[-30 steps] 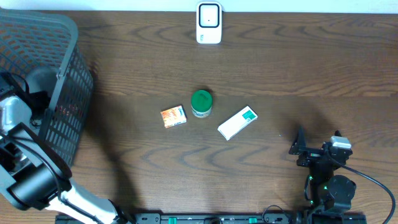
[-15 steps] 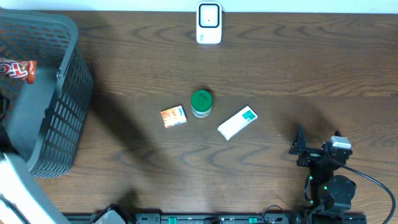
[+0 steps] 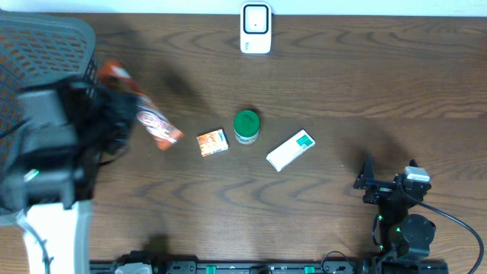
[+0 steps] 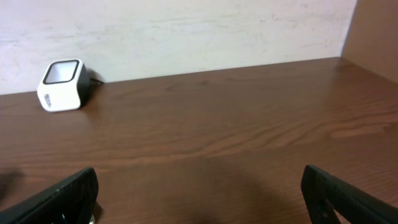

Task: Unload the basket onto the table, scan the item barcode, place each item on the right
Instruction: 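Carry the red TOP chocolate bar toward the scanner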

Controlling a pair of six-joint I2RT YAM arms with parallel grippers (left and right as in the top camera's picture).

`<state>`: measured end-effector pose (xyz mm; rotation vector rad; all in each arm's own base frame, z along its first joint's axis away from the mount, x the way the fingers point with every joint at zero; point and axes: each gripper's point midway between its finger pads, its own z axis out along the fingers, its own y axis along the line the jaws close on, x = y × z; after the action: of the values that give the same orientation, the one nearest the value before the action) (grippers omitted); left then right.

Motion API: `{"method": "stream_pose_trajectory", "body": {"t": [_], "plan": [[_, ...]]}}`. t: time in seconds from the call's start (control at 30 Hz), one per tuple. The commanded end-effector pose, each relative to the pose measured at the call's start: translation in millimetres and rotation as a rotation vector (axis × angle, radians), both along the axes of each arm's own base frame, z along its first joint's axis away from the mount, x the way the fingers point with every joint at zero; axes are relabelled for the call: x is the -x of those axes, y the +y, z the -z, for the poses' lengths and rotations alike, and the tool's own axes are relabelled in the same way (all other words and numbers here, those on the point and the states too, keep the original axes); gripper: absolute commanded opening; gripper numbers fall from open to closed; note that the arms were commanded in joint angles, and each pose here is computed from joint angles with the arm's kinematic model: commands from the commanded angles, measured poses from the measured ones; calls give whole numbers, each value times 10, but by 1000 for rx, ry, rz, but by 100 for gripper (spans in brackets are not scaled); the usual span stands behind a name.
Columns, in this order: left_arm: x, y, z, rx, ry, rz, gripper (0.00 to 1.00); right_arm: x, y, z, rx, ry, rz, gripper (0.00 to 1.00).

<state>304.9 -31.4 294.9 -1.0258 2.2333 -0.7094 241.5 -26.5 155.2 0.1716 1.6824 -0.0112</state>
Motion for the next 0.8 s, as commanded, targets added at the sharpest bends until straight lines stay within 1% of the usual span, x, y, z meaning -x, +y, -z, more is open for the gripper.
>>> {"method": "stream_pose_trajectory", "body": {"t": [0.0, 0.1, 0.23, 0.33, 0.37, 0.47, 0.57, 0.67, 0.77], "plan": [[-46, -174, 471, -214, 117, 118, 12, 3, -14, 3, 13, -1, 4, 99], [-75, -429, 831, -267, 222, 204, 12, 3, -14, 3, 13, -1, 4, 99], [-159, -617, 1343, -376, 357, 266, 11, 3, -14, 3, 13, -1, 4, 99], [-160, -755, 1711, -400, 463, 303, 12, 3, -14, 3, 13, -1, 4, 99], [-131, -852, 1921, -396, 527, 322, 12, 3, -14, 3, 13, -1, 4, 99], [-81, -1083, 2198, -344, 598, 391, 11, 3, -14, 3, 13, -1, 4, 99], [-35, -1324, 2365, -247, 640, 454, 11, 3, -14, 3, 13, -1, 4, 99], [11, -1527, 2383, -138, 655, 506, 11, 3, -14, 3, 13, -1, 4, 99], [58, -1626, 2342, -73, 664, 533, 11, 3, -14, 3, 13, -1, 4, 99]]}}
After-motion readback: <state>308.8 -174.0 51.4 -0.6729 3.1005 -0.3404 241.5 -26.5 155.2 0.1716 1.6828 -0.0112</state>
